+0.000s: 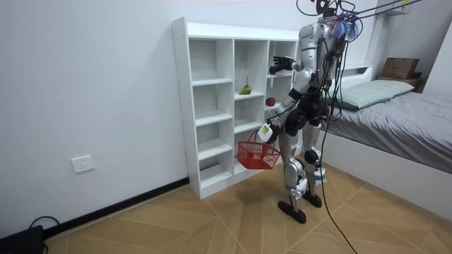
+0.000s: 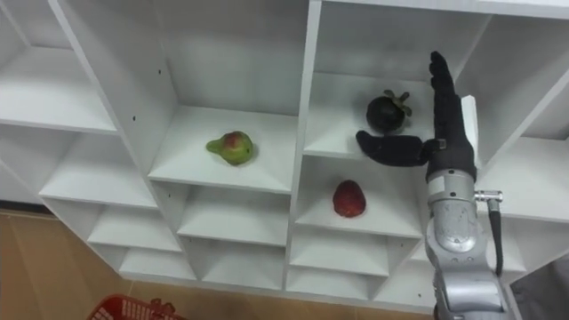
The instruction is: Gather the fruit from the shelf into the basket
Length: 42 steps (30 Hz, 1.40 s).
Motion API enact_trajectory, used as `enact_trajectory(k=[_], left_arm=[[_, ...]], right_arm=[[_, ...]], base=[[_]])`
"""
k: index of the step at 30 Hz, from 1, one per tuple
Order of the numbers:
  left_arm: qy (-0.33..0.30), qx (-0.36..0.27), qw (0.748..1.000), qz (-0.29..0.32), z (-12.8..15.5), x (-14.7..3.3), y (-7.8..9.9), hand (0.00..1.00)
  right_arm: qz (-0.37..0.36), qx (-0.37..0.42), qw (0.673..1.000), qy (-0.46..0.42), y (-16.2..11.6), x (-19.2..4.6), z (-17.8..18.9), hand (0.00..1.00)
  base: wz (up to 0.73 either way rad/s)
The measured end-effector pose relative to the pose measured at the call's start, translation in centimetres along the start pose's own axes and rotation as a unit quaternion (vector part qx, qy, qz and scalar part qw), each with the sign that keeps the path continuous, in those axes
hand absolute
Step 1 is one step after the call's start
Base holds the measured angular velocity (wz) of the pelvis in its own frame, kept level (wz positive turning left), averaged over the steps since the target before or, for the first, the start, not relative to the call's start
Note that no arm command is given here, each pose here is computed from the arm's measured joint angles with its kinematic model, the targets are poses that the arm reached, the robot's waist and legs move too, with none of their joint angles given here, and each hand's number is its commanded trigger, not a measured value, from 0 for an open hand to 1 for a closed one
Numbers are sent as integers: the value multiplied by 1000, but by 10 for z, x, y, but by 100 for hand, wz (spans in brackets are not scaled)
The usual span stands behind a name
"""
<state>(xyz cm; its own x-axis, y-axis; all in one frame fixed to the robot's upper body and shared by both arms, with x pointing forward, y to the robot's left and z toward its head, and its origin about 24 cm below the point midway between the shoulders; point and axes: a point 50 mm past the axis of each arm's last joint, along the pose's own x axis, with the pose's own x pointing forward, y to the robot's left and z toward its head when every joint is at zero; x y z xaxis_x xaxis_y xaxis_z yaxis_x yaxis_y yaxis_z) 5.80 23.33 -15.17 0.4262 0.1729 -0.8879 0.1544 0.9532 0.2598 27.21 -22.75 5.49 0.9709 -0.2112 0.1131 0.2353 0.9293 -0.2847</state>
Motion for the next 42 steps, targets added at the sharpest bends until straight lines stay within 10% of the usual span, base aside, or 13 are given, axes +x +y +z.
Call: enact_trajectory(k=[42], left_arm=[[44,5,999,22,-13,-2,3,100]], right_arm=[[12,-12,994,107,-4,11,-42,0]], base=[[2]])
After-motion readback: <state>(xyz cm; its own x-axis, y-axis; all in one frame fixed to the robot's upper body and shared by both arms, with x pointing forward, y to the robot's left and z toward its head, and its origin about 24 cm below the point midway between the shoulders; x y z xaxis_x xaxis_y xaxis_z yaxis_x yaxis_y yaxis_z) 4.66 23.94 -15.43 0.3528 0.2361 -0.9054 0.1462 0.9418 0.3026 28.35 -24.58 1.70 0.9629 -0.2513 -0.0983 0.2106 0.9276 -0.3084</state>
